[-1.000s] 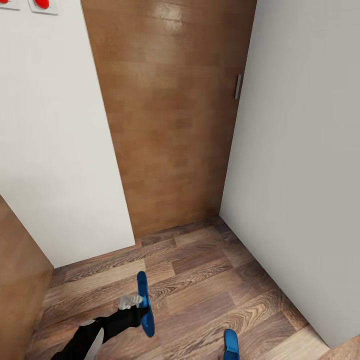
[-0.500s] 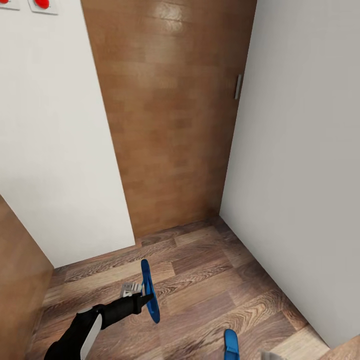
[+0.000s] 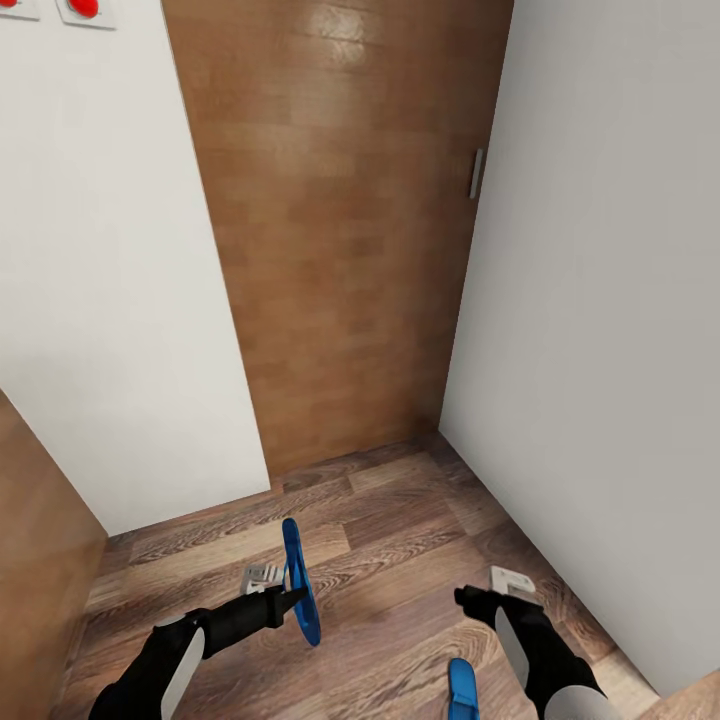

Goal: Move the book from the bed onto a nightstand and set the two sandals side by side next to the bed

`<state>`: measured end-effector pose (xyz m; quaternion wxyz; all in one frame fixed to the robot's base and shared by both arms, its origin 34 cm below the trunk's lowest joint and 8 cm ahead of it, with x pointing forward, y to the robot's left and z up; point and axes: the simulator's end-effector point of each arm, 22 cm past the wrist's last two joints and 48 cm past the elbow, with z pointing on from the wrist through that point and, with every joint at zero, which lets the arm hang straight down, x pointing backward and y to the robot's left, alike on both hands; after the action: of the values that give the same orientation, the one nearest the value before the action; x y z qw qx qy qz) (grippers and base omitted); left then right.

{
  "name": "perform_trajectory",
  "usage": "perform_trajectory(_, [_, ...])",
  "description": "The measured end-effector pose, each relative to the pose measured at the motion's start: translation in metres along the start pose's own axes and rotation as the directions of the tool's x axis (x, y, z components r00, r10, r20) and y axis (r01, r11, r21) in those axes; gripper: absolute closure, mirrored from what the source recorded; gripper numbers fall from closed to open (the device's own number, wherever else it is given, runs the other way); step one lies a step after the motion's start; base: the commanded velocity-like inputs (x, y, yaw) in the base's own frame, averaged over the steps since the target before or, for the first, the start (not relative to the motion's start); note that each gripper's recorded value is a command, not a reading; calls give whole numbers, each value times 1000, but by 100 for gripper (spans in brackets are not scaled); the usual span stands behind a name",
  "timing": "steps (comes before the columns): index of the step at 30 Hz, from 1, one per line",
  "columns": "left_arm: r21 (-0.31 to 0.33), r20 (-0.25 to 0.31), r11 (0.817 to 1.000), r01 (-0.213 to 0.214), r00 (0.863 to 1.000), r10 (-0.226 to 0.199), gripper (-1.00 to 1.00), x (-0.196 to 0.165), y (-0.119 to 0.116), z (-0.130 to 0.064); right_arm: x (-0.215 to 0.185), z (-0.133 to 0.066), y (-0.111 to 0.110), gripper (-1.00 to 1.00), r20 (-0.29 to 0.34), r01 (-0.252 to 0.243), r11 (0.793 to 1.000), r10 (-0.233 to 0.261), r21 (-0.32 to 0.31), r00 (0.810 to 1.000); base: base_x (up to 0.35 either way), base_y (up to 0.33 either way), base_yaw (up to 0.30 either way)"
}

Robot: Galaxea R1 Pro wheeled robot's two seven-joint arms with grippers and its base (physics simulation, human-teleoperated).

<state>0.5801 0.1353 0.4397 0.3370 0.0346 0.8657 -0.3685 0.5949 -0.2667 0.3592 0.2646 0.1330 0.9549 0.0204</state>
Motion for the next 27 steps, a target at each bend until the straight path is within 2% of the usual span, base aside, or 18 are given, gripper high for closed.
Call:
perform_trajectory(8, [14,3,1000,5,1000,-6,100,-1,-3,0,1,1,3,-100,2,-5,1000,5,-5,1000,0,0,0])
perform_trajectory(12, [134,38,990,35,998,-40,100,-4,-20,-3,7,7,1,-100,2,-6,1000,6,-5,1000,0,0,0])
perform_trajectory(15, [240,63,970,40,996,-56,100,-10,-29,-17,12,12,1,-100,0,-6,1000,6,-6,1000,0,0,0])
perform_trajectory(22, [269,68,962,40,996,-60,100,0,-24,-17,50,28,-1,-100,-58,-4,1000,3,-7,998,0,0,0])
perform_trajectory(27, [283,42,956,72,995,-87,100,12,-20,-14,64,37,-3,-100,-73,-4,1000,3,-8,997,0,0,0])
